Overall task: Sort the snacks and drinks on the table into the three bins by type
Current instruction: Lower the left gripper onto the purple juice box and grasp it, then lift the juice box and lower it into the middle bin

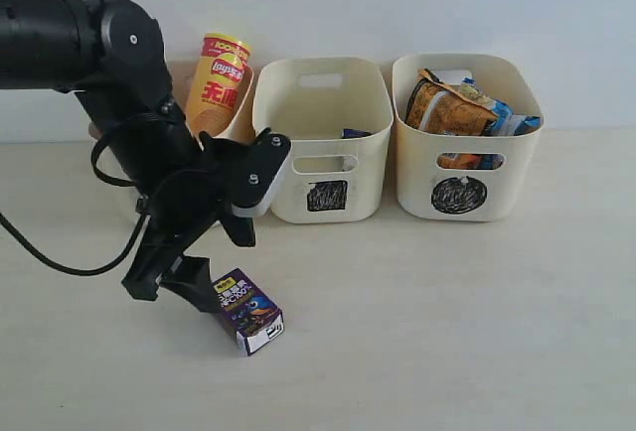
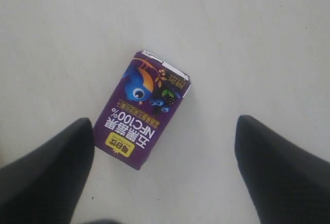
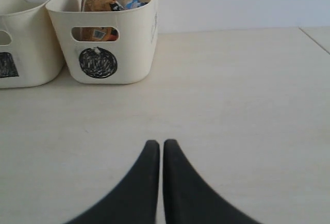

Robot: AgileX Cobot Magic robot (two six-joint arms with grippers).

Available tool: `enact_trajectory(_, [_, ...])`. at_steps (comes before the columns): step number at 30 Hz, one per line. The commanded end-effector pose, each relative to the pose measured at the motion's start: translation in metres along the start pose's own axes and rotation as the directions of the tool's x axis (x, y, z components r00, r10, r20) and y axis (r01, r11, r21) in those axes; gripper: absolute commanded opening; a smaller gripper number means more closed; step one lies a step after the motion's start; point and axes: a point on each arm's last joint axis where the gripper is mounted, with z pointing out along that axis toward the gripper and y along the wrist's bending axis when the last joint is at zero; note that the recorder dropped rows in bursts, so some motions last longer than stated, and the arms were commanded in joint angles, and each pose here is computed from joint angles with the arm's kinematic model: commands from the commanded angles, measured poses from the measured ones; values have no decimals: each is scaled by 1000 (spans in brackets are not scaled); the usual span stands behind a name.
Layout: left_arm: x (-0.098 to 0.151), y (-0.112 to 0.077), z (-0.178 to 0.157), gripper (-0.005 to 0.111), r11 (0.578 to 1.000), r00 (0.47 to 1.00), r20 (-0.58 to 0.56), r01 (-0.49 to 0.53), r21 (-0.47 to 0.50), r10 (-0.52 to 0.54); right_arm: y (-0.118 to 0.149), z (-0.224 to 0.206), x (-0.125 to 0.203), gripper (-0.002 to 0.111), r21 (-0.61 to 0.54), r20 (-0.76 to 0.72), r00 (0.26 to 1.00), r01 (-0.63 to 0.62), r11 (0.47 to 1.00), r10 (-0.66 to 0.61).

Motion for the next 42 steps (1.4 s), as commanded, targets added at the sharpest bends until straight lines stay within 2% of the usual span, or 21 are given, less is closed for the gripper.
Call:
enact_trajectory(1, [-1, 2, 5, 71, 999, 999, -8, -49, -4, 49, -1, 0, 1, 0, 17, 5, 1000, 0, 1000, 0])
enact_trajectory(10, [4, 6, 27, 71, 994, 994, -14, -107, 21, 108, 0, 0, 1, 0, 7, 5, 1000, 3, 1000, -3])
enact_trajectory(16, [15, 10, 52, 71, 985, 983, -85, -158, 71, 164, 0, 0, 1, 0, 7, 5, 1000, 3, 1000, -3])
enact_trajectory(25, [10, 19, 76, 71, 975, 966, -132, -224, 5, 223, 0, 0, 1, 0, 7, 5, 1000, 3, 1000, -3])
enact_trajectory(32, [15, 16, 94, 70, 973, 963, -139, -222, 63, 229, 0, 0, 1, 0, 7, 5, 1000, 3, 1000, -3])
enact_trajectory(34, [15, 16, 95, 65, 977, 967, -140, -204, 62, 211, 0, 0, 1, 0, 7, 5, 1000, 3, 1000, -3])
enact_trajectory(37, [15, 16, 93, 43, 987, 977, -143, -151, 52, 157, 0, 0, 1, 0, 7, 5, 1000, 3, 1000, -3])
enact_trajectory(38, [14, 17, 90, 30, 991, 981, -144, -125, 41, 130, 0, 0, 1, 0, 7, 5, 1000, 3, 1000, -3])
enact_trajectory(41, [11, 18, 80, 4, 996, 986, -142, -89, 10, 90, 0, 0, 1, 0, 7, 5, 1000, 3, 1000, -3])
enact_trajectory(42, [10, 18, 76, 4, 996, 987, -138, -87, -2, 86, 0, 0, 1, 0, 7, 5, 1000, 3, 1000, -3])
